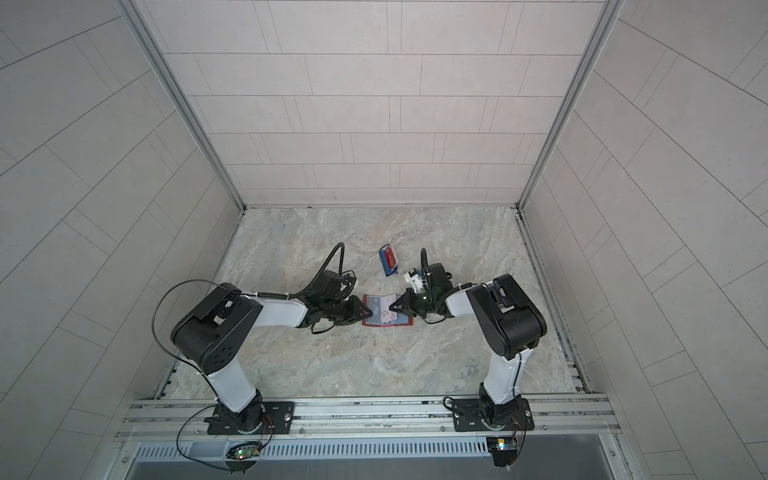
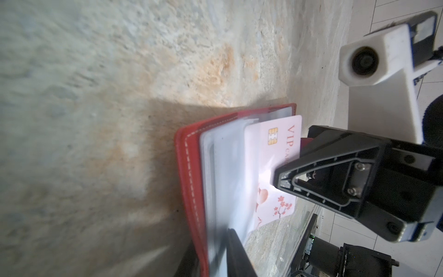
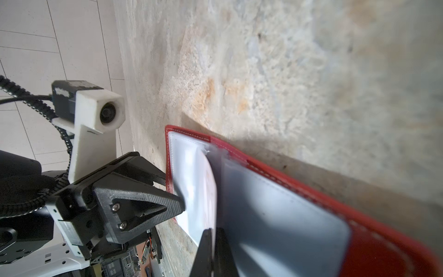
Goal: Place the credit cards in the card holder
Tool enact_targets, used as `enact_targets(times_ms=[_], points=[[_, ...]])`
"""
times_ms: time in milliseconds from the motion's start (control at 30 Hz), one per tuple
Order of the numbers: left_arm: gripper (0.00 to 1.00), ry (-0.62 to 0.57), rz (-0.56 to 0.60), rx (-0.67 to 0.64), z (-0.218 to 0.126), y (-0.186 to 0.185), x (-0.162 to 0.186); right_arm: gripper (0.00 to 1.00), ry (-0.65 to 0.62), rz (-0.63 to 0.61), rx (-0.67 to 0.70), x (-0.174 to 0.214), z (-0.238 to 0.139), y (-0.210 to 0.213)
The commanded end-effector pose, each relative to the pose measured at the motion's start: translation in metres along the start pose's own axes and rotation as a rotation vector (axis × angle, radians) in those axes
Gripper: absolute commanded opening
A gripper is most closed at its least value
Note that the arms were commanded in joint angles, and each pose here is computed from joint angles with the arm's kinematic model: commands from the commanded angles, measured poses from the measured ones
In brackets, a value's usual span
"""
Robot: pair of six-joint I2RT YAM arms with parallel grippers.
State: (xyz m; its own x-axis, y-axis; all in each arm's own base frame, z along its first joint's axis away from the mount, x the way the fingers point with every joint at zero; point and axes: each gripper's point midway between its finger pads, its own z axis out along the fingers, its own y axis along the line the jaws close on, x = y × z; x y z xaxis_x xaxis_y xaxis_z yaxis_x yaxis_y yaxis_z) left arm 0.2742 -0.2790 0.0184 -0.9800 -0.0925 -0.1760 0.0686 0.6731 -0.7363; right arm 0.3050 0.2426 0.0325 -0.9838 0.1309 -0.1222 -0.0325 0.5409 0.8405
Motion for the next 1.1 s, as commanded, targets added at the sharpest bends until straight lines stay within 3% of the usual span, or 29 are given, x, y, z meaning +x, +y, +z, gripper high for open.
enact_targets(times_ms=[0,67,267,433,733,867,1067], points=[[0.21,0.043,-0.054,-0.084,0.003,0.027,0.02,0.0,0.035,0.042,0.073,0.017,0.009,-0.023],[0.23,0.042,-0.052,-0.083,0.002,0.027,0.02,0.03,0.035,0.04,0.09,0.018,0.008,-0.025],[0.31,0.03,-0.045,-0.081,0.0,0.024,0.018,0.31,0.056,0.008,0.188,0.021,0.002,-0.036],[0.37,0.018,-0.032,-0.083,-0.003,0.022,0.016,0.36,0.064,-0.035,0.236,0.019,-0.003,-0.033],[0.4,0.003,-0.008,-0.127,-0.01,0.024,0.013,0.41,0.099,-0.068,0.344,0.023,-0.006,-0.046],[0.38,-0.001,-0.004,-0.134,-0.011,0.024,0.012,0.42,0.115,-0.077,0.368,0.025,-0.006,-0.047],[0.19,0.002,-0.003,-0.118,-0.009,0.022,0.011,0.44,0.117,-0.097,0.379,0.022,-0.008,-0.042]])
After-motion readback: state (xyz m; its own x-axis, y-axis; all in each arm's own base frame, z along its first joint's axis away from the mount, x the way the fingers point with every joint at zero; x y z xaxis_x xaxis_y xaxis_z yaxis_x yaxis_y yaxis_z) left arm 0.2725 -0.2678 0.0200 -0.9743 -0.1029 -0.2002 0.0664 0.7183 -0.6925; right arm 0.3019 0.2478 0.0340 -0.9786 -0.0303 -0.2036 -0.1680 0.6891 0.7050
